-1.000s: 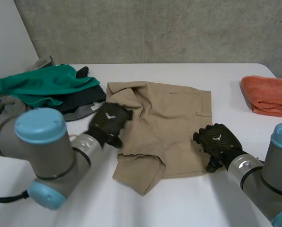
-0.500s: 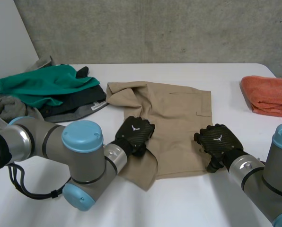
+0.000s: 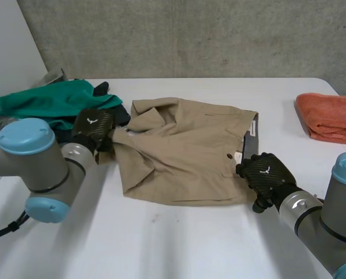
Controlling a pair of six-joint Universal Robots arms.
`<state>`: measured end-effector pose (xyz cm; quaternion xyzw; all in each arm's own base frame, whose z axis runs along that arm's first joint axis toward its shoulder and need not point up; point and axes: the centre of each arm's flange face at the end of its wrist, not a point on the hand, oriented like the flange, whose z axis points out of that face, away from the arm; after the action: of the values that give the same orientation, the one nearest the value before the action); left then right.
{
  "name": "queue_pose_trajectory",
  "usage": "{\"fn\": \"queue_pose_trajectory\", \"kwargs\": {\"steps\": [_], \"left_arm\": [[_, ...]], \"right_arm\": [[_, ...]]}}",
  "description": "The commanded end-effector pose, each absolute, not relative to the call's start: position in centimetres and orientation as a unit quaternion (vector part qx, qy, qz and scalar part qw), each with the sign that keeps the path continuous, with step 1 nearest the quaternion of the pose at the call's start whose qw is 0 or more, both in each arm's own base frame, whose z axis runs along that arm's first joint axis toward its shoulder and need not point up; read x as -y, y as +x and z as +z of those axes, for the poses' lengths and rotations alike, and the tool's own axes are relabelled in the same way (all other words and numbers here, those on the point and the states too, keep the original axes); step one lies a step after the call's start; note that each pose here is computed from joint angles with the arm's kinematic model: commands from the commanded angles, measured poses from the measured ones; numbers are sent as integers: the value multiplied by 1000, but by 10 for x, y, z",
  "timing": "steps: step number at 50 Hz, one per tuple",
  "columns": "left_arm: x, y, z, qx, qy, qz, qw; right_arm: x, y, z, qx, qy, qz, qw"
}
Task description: Fold the laundry.
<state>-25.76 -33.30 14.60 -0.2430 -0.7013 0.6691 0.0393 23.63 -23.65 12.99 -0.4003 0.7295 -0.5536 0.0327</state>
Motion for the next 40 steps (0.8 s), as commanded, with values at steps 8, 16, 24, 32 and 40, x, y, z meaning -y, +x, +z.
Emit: {"fn": "queue_pose_trajectory", "kwargs": {"steps": [8, 16, 24, 32, 40], "left_arm": [[314, -243, 161, 673, -319, 667, -26], [267, -260, 198, 625, -354, 696, 9], [241, -263, 183, 632, -384, 673, 27], [211, -253, 159, 619, -471, 627, -38], [196, -252, 146, 606, -509, 609, -54]], "right_arm": [[236, 236, 130, -730, -400, -553, 32], [234, 237, 141, -723, -395, -565, 28], [219, 249, 144, -716, -407, -566, 26], [210, 259, 143, -708, -418, -569, 30], [212, 263, 131, -713, -425, -557, 32]]}}
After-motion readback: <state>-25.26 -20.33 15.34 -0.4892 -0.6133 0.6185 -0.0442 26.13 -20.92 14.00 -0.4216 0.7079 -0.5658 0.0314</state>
